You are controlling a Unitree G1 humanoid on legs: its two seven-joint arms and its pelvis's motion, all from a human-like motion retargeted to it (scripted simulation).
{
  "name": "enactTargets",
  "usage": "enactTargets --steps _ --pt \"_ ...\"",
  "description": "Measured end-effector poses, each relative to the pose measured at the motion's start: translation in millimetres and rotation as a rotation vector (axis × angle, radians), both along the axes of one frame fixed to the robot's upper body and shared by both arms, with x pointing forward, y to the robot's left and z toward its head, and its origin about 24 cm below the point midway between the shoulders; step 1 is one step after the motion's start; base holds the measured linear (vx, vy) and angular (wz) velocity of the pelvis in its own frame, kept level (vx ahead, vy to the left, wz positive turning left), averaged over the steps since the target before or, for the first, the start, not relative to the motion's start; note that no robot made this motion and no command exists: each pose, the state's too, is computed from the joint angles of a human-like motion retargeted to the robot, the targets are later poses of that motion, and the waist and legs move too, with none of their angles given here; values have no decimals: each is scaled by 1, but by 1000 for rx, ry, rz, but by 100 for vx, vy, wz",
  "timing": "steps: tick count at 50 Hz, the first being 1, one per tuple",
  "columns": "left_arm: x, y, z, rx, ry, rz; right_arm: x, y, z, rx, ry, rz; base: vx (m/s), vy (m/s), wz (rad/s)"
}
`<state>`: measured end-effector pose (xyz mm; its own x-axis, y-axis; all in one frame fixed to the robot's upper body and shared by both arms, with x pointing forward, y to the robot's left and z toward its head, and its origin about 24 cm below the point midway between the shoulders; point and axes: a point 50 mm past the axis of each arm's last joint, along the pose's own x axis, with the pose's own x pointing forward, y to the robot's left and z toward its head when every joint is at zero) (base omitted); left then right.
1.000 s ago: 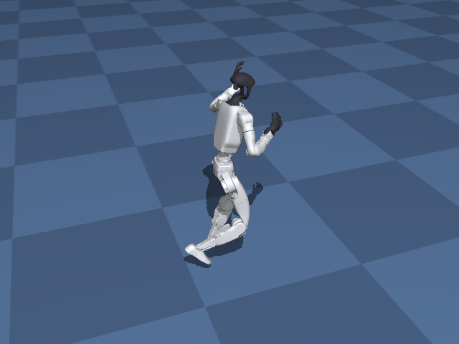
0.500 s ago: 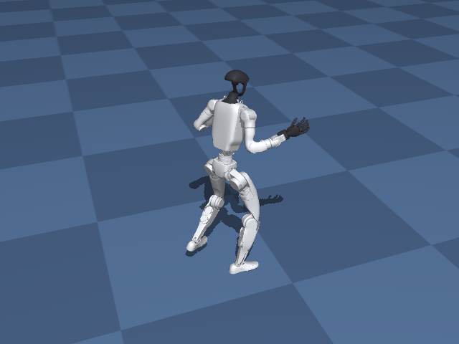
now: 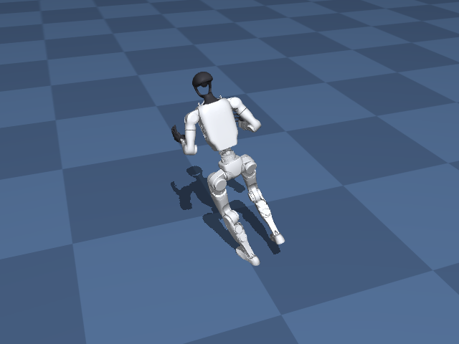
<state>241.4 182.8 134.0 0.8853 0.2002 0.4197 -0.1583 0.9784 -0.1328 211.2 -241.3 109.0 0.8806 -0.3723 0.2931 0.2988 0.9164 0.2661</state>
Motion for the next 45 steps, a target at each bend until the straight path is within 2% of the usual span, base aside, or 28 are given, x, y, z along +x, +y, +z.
enactTargets --steps 3,6,11,15,18,20,21,22,23,25,28,31,33,35,37,40,43,45 --pt "-19 -1 -44 -40 206 -137 -42 -47 -11 16 69 -217 59 -12 389" --pt "-37 25 -89 -17 434 -95 -65 -77 -5 -30 76 -361 60 -24 342" --pt "-57 103 -131 -35 627 241 -72 -125 44 -224 -55 -657 52 -37 280" --pt "-49 174 -89 -289 362 613 -82 -151 132 -265 -445 -960 29 -38 200" --pt "-51 216 -38 -534 53 760 -83 -130 205 -237 -815 -956 29 -26 66" --pt "-58 246 0 -334 28 810 -66 -95 239 -301 -962 -801 41 -11 -3" --pt "-61 251 28 -430 -150 800 -58 -75 246 -281 -1021 -703 49 -1 -19" --pt "-66 259 53 -310 -184 813 -48 -56 251 -332 -1040 -612 54 6 -24" --pt "-70 267 77 -87 -141 842 -37 -36 254 -419 -1042 -524 57 13 -14" --pt "-73 249 136 -86 -445 747 -26 -10 249 -532 -1034 -433 62 22 10" --pt "-81 211 208 275 -649 749 -19 16 235 -807 -975 -435 66 30 46" --pt "-87 153 259 489 -885 741 -4 51 206 -681 -916 -169 68 31 104" --pt "-91 108 278 604 -1039 697 5 79 186 -546 -871 103 65 28 159" --pt "-92 66 288 729 -1142 643 13 93 170 -496 -794 252 61 20 188" --pt "-89 27 289 866 -1206 594 17 89 156 -481 -707 287 62 12 211" --pt "-84 -22 280 1113 -1299 601 12 56 132 -397 -580 199 72 9 207" --pt "-77 -48 262 1286 -1378 625 -5 14 114 -318 -500 24 85 5 160" --pt "-63 -55 242 1269 -1308 475 -20 -16 115 -329 -484 -128 92 -3 113"
